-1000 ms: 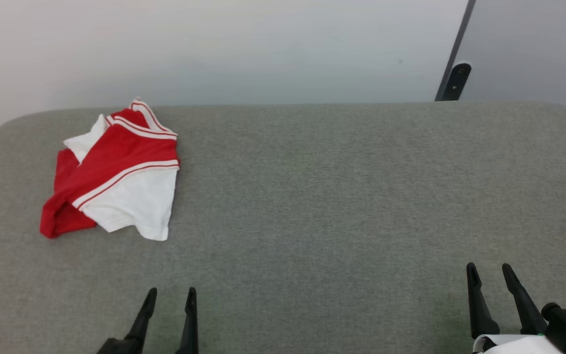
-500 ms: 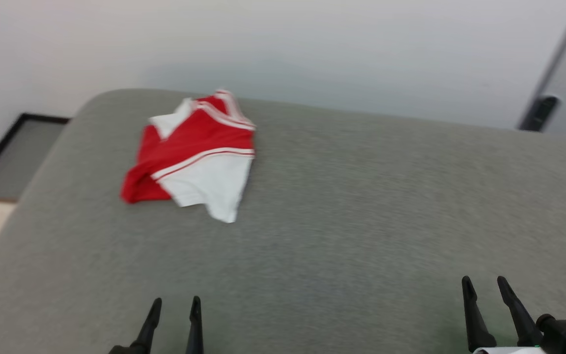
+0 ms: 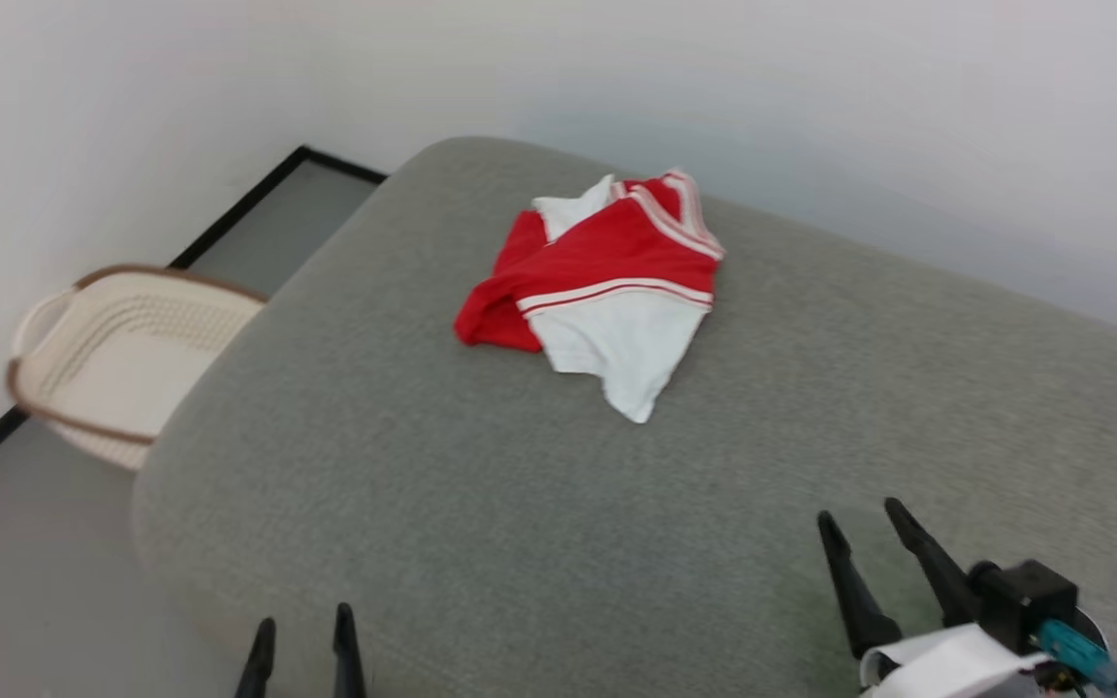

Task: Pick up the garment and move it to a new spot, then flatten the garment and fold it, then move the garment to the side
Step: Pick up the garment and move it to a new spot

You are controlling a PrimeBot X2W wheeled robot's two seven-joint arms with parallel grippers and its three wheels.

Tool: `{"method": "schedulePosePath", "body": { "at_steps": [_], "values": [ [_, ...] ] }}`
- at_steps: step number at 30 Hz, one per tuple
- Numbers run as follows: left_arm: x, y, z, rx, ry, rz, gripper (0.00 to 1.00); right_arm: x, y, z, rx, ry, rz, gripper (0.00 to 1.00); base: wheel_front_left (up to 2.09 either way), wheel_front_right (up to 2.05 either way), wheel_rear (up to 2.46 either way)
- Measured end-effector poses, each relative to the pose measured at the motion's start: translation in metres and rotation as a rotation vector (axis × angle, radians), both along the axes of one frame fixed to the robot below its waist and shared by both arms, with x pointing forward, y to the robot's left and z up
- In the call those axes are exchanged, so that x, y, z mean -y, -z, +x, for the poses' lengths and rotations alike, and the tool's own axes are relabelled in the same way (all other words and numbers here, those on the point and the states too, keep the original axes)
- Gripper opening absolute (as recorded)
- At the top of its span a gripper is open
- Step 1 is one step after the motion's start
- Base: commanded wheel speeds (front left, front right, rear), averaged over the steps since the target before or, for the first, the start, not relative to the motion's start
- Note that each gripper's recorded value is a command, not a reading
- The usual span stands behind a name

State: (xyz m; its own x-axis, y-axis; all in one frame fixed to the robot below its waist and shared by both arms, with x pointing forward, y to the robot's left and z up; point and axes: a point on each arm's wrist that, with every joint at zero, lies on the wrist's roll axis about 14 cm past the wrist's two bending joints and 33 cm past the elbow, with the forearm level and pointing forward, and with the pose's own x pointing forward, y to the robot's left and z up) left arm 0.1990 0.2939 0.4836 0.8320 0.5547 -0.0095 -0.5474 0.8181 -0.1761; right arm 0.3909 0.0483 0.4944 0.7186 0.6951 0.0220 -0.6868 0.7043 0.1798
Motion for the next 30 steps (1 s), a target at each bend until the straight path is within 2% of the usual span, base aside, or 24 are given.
{"method": "schedulePosePath", "body": {
  "at_steps": [8, 13, 18, 27, 30],
  "values": [
    [-0.003, 0.002, -0.008, -0.024, -0.046, -0.006, 1.00, -0.020, 0.014, 0.001, -0.038, -0.073, -0.005, 1.00, 0.00, 0.00, 0.00],
    [0.006, -0.003, 0.013, -0.007, 0.060, 0.031, 1.00, -0.003, 0.015, 0.007, -0.039, -0.007, 0.010, 1.00, 0.00, 0.00, 0.00],
    [-0.002, -0.033, 0.048, 0.070, 0.153, 0.120, 1.00, 0.013, 0.009, -0.001, -0.023, 0.048, 0.024, 1.00, 0.00, 0.00, 0.00],
    [-0.027, -0.156, 0.145, 0.302, 0.311, 0.378, 1.00, 0.036, -0.022, 0.003, 0.072, 0.117, 0.060, 1.00, 0.00, 0.00, 0.00],
    [-0.028, -0.189, 0.190, 0.308, 0.376, 0.455, 1.00, 0.049, -0.024, 0.007, 0.079, 0.156, 0.070, 1.00, 0.00, 0.00, 0.00]
  ]
}}
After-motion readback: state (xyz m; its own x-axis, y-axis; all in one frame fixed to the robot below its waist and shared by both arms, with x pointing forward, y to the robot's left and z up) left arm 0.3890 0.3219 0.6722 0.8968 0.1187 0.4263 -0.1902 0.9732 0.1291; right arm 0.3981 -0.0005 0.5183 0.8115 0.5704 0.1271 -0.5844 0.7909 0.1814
